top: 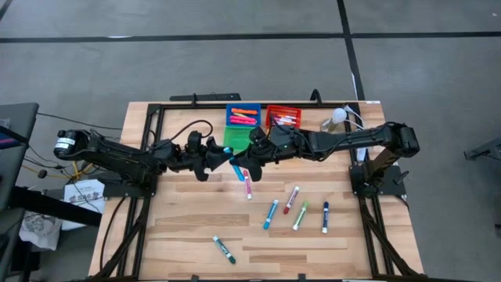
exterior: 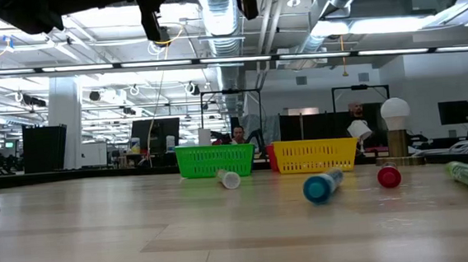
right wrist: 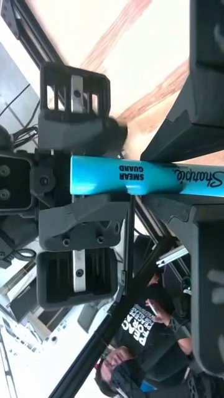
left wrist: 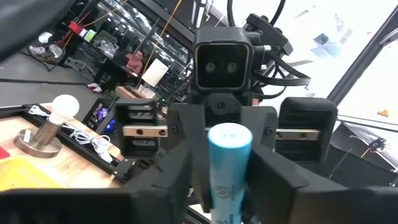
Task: Pick & Place Markers
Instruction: Put the blue highlighter into the blue basket
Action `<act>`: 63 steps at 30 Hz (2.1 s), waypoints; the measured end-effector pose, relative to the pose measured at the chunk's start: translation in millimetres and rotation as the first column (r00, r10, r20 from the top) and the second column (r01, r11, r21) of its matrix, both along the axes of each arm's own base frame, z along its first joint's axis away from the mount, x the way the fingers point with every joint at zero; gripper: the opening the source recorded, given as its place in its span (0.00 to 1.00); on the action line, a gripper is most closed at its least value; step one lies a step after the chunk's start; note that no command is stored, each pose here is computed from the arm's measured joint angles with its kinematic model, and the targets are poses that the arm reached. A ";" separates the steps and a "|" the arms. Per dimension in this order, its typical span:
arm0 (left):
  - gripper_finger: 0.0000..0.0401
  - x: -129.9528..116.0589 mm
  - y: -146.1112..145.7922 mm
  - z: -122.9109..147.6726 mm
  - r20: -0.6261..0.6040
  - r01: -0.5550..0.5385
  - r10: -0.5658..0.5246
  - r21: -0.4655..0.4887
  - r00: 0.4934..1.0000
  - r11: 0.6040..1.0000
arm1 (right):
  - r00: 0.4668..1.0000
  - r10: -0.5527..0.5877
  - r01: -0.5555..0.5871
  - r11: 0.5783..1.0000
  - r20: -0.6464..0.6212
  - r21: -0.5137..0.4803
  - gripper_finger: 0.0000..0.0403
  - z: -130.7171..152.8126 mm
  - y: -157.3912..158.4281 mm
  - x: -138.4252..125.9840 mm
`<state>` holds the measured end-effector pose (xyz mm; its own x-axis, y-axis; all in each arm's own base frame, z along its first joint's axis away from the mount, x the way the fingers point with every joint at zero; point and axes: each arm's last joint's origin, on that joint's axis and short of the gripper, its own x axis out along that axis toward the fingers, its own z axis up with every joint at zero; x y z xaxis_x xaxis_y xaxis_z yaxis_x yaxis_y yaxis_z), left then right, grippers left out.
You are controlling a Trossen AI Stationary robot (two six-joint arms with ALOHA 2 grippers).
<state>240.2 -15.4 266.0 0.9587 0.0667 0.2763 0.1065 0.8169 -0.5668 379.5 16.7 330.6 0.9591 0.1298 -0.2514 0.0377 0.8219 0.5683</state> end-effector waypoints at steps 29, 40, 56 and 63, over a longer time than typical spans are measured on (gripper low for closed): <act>0.18 0.7 3.7 -2.8 -0.025 -0.038 0.038 0.011 0.999 0.999 | 0.961 0.124 -0.138 0.990 -0.248 -0.038 0.54 -23.0 -27.2 -11.4; 0.18 2.1 5.3 -9.5 -0.098 -0.045 0.049 0.035 0.994 0.998 | 0.925 0.125 -0.188 0.971 -0.359 -0.149 0.54 -25.6 -36.2 -26.6; 0.18 14.3 55.0 15.7 -0.342 -0.044 0.129 0.246 0.931 0.968 | 0.915 -0.135 -0.056 0.890 -0.379 -0.452 0.54 11.9 -36.4 -85.6; 0.18 11.6 87.8 43.5 -0.485 -0.060 0.278 0.416 0.829 0.907 | 0.951 -0.168 0.063 0.926 -0.259 -0.371 0.53 -12.6 -33.9 -122.8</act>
